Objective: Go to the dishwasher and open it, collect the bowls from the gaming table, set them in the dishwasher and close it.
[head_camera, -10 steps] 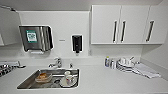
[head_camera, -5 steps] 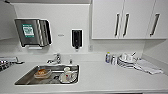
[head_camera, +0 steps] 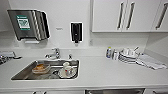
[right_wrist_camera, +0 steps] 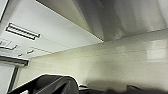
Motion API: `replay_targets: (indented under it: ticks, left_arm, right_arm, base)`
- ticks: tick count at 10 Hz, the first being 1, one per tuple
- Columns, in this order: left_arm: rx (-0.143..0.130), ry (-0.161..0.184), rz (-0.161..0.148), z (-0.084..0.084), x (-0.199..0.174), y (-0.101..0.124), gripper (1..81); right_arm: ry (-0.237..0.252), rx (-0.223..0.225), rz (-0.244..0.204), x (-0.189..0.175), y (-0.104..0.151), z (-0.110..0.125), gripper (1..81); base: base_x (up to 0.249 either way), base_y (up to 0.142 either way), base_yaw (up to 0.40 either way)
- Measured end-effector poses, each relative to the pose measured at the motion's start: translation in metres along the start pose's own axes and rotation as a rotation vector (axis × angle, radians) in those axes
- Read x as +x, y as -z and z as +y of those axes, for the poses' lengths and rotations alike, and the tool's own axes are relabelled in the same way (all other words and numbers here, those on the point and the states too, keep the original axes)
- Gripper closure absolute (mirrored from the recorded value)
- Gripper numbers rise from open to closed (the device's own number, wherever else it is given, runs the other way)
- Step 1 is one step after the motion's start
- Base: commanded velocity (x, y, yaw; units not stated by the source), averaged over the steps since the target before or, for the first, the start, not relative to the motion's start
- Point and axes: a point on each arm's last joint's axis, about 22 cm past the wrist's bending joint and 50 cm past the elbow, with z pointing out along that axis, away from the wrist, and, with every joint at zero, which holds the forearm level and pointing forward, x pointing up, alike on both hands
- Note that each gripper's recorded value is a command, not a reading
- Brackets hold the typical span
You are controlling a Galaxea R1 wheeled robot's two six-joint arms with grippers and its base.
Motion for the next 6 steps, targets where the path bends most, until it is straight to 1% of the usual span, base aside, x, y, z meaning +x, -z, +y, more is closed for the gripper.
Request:
replay_targets:
  ticks: [1, 2, 3, 4, 5, 6]
  left_arm:
    - [0.003, -0.021, -0.001, -0.003, -0.001, -0.004, 1.0]
    - [0.000, -0.033, -0.005, -0.002, -0.007, -0.007, 1.0]
    - [-0.015, -0.045, 0.000, 0.003, -0.013, -0.012, 1.0]
    - [-0.021, -0.055, 0.006, 0.004, -0.018, -0.016, 1.0]
    - [-0.021, -0.065, 0.016, 0.002, -0.022, -0.019, 1.0]
    - [-0.020, -0.074, 0.026, -0.001, -0.027, -0.023, 1.0]
  right_arm:
    - [0.007, 0.000, 0.009, 0.001, -0.004, 0.005, 1.0]
    - [0.017, 0.001, 0.020, 0.002, -0.010, 0.011, 1.0]
    - [0.025, 0.003, 0.030, 0.003, -0.016, 0.016, 1.0]
    - [0.033, 0.007, 0.040, 0.003, -0.022, 0.021, 1.0]
    - [0.037, 0.009, 0.050, 0.004, -0.027, 0.025, 1.0]
    - [0.020, 0.012, 0.059, 0.004, -0.033, 0.031, 1.0]
  base:
    - [0.000, 0.000, 0.000]
    - [0.000, 0.000, 0.000]
    - [0.000, 0.000, 0.000]
    - [0.000, 0.000, 0.000]
    - [0.000, 0.000, 0.000]
    - [0.000, 0.000, 0.000]
